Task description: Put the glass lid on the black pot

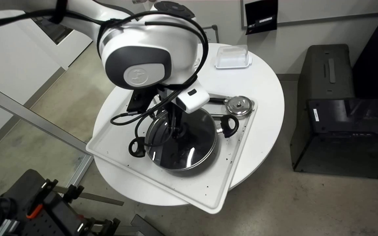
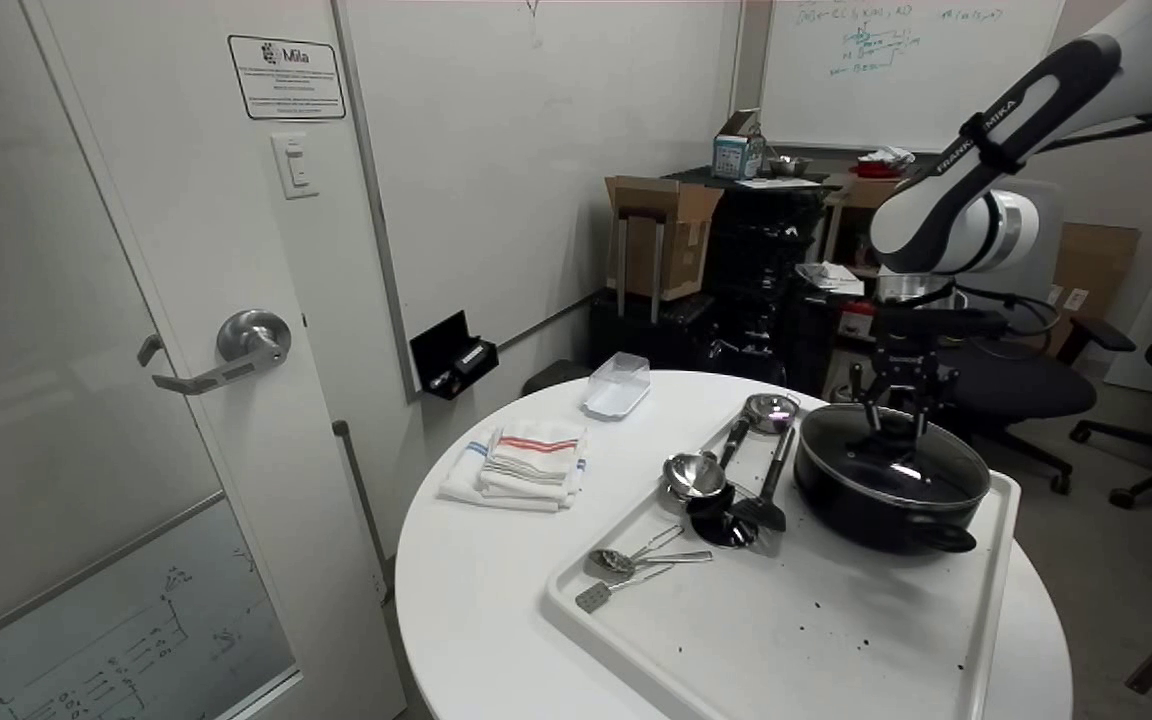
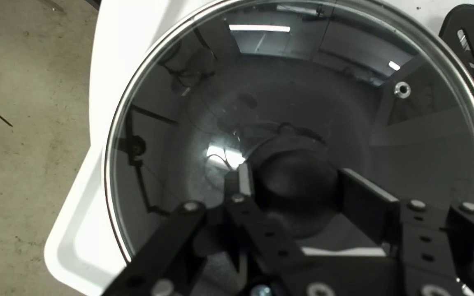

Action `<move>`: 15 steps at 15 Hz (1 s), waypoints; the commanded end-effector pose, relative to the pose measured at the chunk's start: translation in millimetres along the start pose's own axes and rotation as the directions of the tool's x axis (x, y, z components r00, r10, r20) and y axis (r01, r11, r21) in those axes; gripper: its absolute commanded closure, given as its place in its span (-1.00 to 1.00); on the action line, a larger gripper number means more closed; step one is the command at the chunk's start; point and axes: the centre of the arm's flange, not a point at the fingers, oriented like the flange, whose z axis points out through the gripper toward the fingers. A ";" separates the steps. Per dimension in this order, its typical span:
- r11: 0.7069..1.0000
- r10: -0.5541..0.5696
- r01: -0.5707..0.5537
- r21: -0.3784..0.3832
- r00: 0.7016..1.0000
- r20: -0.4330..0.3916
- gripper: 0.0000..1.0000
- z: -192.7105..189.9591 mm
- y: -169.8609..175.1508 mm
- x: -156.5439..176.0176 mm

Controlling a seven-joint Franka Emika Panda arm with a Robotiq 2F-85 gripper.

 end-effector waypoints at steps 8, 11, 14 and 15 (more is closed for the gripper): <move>0.997 -0.028 0.032 0.072 0.998 -0.055 0.46 -6.6 25.2 -20.2; 0.994 -0.018 0.030 0.105 0.993 -0.114 0.46 -8.1 25.8 -25.6; 0.993 -0.021 0.037 0.109 0.990 -0.141 0.46 -6.9 26.1 -29.6; 0.994 -0.020 0.036 0.108 0.989 -0.148 0.46 -5.1 26.3 -30.1</move>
